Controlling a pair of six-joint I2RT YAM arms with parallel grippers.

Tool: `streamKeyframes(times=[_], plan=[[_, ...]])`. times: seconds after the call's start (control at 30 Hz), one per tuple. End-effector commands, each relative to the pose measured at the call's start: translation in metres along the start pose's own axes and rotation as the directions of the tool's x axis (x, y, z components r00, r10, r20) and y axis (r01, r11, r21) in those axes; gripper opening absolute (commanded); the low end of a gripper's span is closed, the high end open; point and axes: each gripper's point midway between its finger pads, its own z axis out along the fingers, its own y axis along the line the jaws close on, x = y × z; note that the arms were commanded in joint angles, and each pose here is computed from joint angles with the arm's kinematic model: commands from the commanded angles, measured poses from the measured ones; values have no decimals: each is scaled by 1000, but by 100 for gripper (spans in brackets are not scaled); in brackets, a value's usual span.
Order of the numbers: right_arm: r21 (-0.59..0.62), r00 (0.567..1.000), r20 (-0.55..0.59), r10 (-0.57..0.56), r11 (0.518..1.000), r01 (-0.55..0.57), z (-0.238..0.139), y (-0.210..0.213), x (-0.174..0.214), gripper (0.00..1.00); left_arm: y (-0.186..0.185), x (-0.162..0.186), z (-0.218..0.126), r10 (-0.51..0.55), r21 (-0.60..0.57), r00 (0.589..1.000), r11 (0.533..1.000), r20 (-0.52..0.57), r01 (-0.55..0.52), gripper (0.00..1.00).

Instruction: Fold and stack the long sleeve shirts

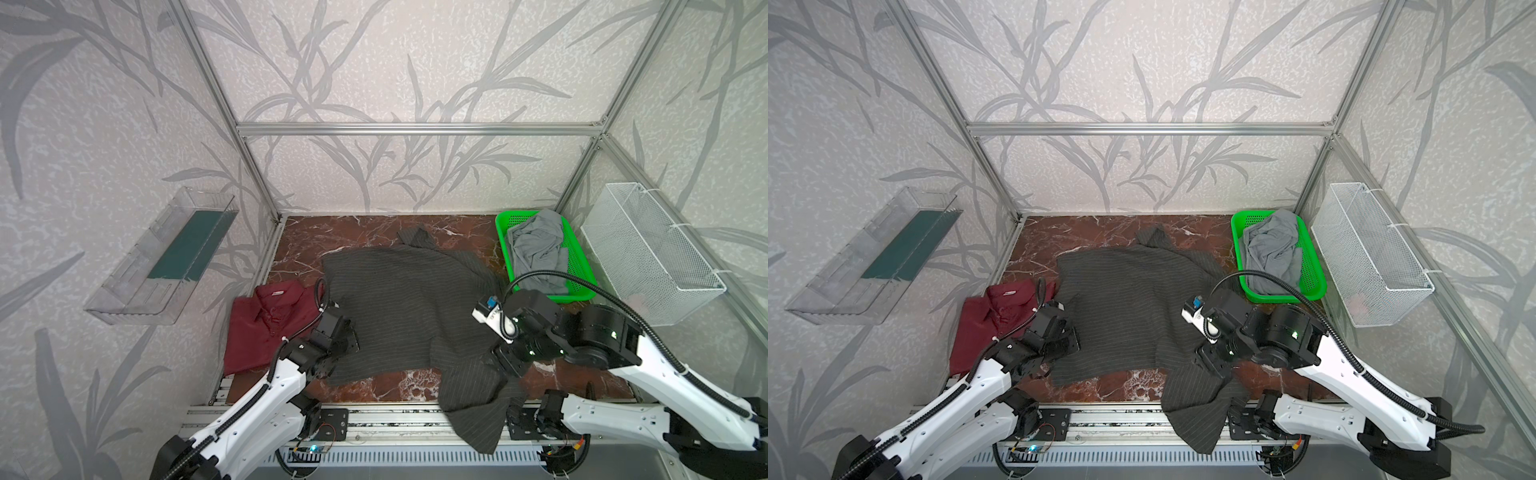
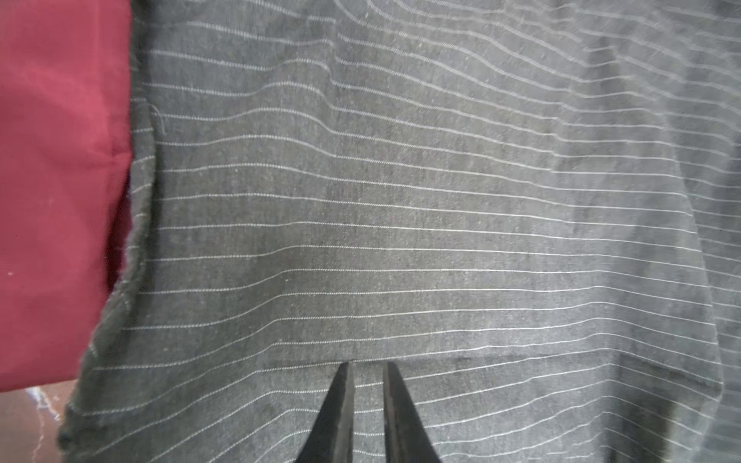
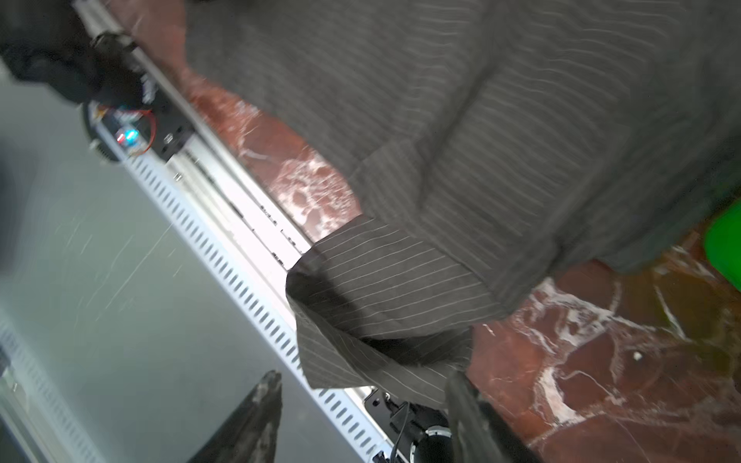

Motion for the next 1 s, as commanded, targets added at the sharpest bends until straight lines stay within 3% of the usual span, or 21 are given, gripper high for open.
streamKeyframes(times=[0.0, 0.13, 0.23, 0.37, 0.53, 0.73, 0.87, 0.97], plan=[[41, 989, 39, 141, 989, -142, 35, -34, -30, 60, 3, -7, 0, -14, -39, 1000, 999, 1, 14, 19], [86, 966, 66, 249, 963, -255, 89, -67, -66, 57, 2, -15, 9, -23, -66, 1000, 998, -10, 22, 21], [63, 913, 88, 398, 912, -404, 131, -100, -91, 54, 7, -14, 20, -54, -90, 997, 995, -49, 49, 20], [60, 809, 53, 586, 806, -588, 182, -145, -106, 51, 8, -19, 29, -92, -98, 995, 991, -46, 88, 20], [79, 686, 65, 725, 682, -727, 232, -180, -107, 54, 11, -24, 39, -110, -155, 992, 983, -67, 99, 19], [149, 547, 111, 830, 530, -835, 256, -215, -87, 58, 19, -31, 52, -154, -235, 982, 964, -113, 125, 19], [225, 483, 199, 853, 440, -869, 246, -247, -65, 59, 23, -37, 63, -175, -270, 971, 955, -165, 126, 18], [187, 426, 223, 877, 390, -902, 237, -264, -57, 59, 20, -44, 75, -189, -269, 965, 953, -181, 136, 18]])
